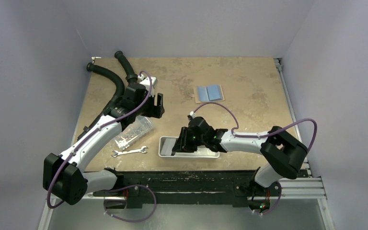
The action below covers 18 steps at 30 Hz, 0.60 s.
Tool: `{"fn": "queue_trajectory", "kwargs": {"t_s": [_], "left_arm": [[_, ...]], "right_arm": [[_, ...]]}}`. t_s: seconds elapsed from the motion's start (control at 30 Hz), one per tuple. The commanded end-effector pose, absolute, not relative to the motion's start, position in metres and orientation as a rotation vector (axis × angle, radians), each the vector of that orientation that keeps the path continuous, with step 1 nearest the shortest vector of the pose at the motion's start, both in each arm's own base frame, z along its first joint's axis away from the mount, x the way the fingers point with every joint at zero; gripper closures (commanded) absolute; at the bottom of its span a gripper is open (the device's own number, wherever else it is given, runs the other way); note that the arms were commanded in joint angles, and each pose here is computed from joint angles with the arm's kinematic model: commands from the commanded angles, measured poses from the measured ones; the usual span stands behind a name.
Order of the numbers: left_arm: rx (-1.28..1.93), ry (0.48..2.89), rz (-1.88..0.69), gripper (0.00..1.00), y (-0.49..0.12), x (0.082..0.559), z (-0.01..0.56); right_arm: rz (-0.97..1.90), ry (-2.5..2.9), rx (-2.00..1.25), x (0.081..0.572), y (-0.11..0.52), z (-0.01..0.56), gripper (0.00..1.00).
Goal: Put the credit cards into the card holder
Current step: Pick up the credit card from the storage box.
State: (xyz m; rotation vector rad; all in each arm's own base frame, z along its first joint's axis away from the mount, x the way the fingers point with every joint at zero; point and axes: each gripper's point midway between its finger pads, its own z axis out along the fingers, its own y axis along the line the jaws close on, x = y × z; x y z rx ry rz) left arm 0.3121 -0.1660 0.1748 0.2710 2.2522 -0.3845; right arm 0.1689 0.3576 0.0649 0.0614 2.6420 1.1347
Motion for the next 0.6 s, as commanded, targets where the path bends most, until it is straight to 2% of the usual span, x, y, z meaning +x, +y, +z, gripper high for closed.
{"fn": "queue_trajectory", "kwargs": {"t_s": [0.0,0.47,0.57], "left_arm": [[0.289,2.210,-0.390,0.28,-0.167,0.318,0.181],[0.293,2.208,-0.394,0.28,-0.167,0.318,0.181],[0.293,2.208,-0.395,0.28,-0.168,0.318,0.181]], "right_arm": [[1.168,2.615,0.056,0.174,0.363,0.073,0.64],[1.189,2.568,0.057,0.175,0.360,0.085,0.60],[1.211,2.558,0.057,0.175,0.362,0.087,0.53]]}}
